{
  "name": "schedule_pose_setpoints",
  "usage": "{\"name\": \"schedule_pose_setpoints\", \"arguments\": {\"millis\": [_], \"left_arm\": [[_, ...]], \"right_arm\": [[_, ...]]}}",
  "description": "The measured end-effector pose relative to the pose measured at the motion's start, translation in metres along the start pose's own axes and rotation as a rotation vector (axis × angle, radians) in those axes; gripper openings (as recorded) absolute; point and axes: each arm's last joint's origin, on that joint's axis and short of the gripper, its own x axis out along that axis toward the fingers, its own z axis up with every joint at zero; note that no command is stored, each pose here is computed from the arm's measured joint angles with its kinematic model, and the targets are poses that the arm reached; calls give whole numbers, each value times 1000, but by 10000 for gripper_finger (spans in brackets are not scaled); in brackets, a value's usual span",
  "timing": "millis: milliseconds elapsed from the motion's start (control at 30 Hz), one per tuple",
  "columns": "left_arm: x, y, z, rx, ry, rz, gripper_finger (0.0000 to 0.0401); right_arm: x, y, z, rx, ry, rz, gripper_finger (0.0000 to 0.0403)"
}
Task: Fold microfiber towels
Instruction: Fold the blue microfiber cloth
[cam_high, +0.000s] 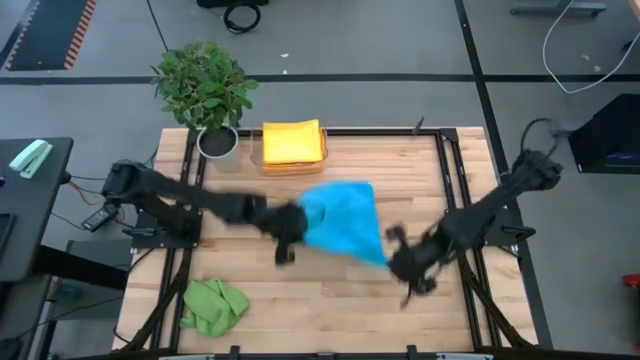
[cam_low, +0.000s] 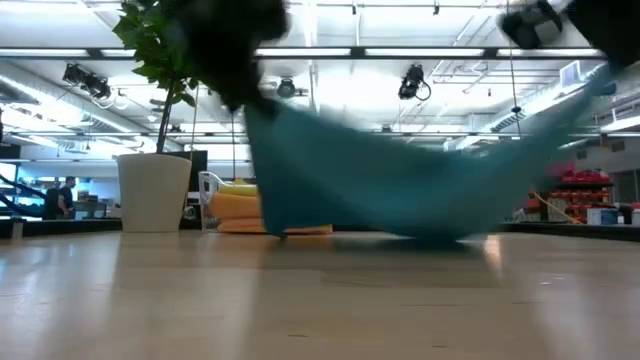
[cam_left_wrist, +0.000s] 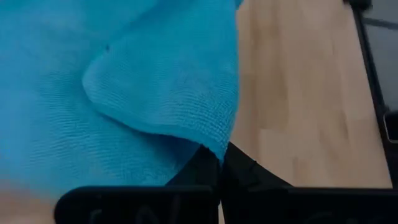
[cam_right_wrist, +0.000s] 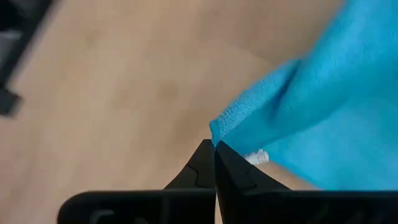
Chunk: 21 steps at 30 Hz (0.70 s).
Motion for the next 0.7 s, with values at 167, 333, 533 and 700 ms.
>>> {"name": "schedule_pose_setpoints", "arguments": {"millis": [167, 333, 533, 700], "left_arm": [[63, -27, -82, -130, -69, -13, 5], [79, -39, -111, -216, -27, -12, 9], [79, -52, -119, -226, 90, -184, 82], [74, -56, -116, -364, 294, -484, 169]], "right_arm": [[98, 47, -18, 13, -51, 126, 7], [131, 66, -22, 135, 7, 123, 35], [121, 74, -9, 210, -16, 203, 94], [98, 78, 0, 374, -27, 336, 178]]}}
